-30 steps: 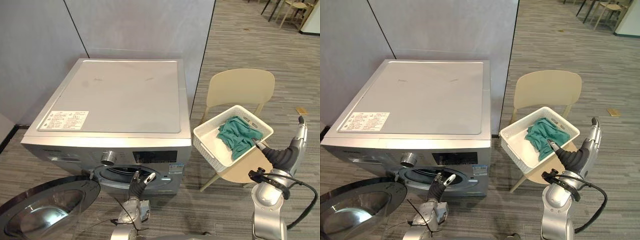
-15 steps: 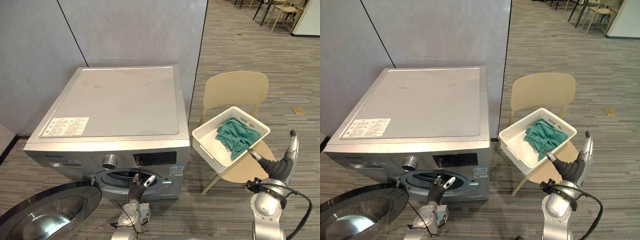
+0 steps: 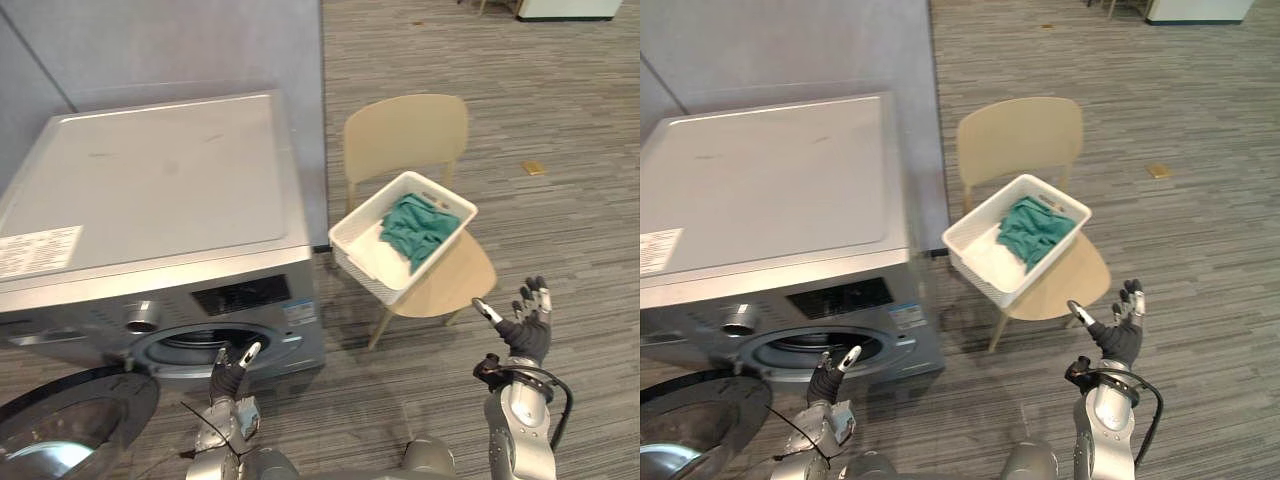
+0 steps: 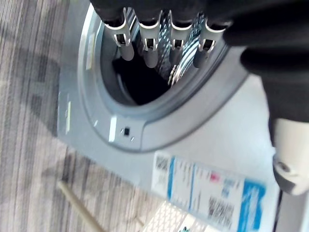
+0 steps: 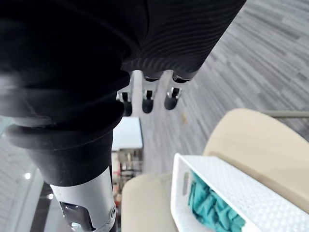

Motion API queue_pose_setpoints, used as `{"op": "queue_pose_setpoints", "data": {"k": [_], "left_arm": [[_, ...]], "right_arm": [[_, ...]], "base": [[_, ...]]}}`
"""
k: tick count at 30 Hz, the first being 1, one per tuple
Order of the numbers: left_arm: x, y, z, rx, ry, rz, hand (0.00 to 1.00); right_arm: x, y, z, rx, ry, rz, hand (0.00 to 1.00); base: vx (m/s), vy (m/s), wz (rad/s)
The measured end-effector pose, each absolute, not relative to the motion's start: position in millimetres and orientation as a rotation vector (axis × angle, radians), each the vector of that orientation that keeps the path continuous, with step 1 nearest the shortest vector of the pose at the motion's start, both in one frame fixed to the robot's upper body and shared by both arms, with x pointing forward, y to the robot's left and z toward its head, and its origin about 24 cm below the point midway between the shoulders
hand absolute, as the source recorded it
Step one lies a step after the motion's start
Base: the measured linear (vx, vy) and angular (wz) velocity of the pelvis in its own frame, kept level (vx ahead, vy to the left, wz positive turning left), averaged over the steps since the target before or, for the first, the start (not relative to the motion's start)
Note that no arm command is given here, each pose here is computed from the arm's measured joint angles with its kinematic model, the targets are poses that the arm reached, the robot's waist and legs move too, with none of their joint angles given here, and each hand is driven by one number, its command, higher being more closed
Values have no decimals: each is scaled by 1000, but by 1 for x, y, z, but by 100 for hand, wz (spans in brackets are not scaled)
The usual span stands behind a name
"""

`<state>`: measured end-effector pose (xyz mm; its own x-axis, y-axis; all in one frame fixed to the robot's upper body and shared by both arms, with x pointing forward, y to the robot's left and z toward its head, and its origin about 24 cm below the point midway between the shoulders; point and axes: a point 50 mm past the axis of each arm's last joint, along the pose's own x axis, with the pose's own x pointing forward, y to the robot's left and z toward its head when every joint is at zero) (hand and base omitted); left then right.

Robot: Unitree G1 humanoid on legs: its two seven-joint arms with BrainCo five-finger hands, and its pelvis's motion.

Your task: Pick up the laundry basket with both hands and put the clothes into the washing machine.

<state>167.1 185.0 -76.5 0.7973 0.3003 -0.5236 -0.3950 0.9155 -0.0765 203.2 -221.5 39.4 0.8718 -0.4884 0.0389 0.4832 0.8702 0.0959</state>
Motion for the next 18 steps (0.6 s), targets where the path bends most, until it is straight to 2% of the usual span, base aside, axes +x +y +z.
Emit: {"op": "queue_pose_setpoints", "data": {"k": [4, 7, 13, 18], "left_arm": [[169, 167, -78, -267, 537, 357, 0], [167, 156, -79, -281, 544, 315, 0], [169, 154, -77, -273, 529, 294, 0], [178, 151, -77, -174, 540, 158, 0]], "right_arm": [[203, -223, 39, 71, -57, -505, 0], [208, -232, 49, 23, -96, -511, 0], [207, -240, 56, -41, -121, -569, 0], [204, -240, 72, -79, -191, -594, 0]], "base": [[67, -440, -71], [98, -204, -92], [85, -16, -36], [-12, 11, 20]]}}
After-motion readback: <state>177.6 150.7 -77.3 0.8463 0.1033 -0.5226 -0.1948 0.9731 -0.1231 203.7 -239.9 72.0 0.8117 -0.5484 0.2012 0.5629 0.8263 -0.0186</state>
